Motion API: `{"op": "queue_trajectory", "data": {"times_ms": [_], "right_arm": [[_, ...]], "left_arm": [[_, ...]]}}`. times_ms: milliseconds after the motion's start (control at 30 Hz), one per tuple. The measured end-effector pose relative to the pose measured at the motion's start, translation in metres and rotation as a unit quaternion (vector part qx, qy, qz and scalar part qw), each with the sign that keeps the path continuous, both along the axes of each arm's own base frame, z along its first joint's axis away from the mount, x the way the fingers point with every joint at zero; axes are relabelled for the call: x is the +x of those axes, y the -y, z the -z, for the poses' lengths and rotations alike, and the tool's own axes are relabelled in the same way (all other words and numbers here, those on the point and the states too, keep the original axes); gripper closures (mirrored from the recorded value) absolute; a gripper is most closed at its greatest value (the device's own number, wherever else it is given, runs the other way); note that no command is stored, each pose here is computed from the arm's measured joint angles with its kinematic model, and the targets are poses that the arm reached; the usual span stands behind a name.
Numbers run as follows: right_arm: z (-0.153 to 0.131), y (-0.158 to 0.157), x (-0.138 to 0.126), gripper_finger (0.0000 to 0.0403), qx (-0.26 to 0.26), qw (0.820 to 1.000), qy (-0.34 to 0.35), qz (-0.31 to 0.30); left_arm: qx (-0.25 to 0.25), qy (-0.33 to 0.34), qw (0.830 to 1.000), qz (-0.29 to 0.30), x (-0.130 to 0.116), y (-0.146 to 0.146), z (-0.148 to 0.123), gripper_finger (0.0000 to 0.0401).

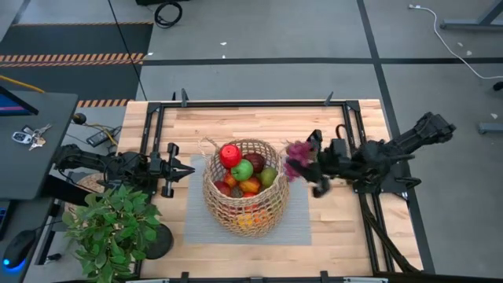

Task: Build produce basket
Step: Put the red grapes into the brown basket

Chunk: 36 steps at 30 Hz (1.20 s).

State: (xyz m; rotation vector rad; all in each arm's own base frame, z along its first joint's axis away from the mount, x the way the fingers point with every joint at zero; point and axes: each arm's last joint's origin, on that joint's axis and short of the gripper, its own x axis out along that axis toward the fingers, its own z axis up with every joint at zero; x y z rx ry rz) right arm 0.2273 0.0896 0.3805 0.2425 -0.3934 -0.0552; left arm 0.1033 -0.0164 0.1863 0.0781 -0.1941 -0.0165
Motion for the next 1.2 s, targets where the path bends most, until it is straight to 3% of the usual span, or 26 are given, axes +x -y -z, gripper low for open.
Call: {"op": "queue_trajectory", "data": {"times_ms": [200, 333, 433, 633, 933, 1200], "right_arm": [[0.018, 0.011, 0.027, 0.022, 0.002, 0.997, -0.027, 0.072], [0.028, 0.017, 0.05, 0.0221, 0.001, 0.987, -0.089, 0.135], [0.025, 0.019, 0.072, 0.0222, -0.012, 0.978, -0.148, 0.146], [0.024, 0.029, 0.125, 0.0222, -0.024, 0.95, -0.293, 0.103], [0.057, 0.05, 0.175, 0.0222, -0.016, 0.914, -0.405, 0.008], [0.081, 0.066, 0.188, 0.0222, 0.018, 0.872, -0.453, -0.186]], "left_arm": [[0.0, 0.0, 1.0, 0.0, 0.0, 0.0, 0.0, 0.0373], [0.0, 0.0, 1.0, 0.0, 0.0, 0.0, 0.0, 0.0372], [0.0, 0.0, 1.0, 0.0, 0.0, 0.0, 0.0, 0.0369], [0.0, 0.0, 1.0, 0.0, 0.0, 0.0, 0.0, 0.0365], [0.0, 0.0, 1.0, 0.0, 0.0, 0.0, 0.0, 0.0371], [0.0, 0.0, 1.0, 0.0, 0.0, 0.0, 0.0, 0.0366]]}}
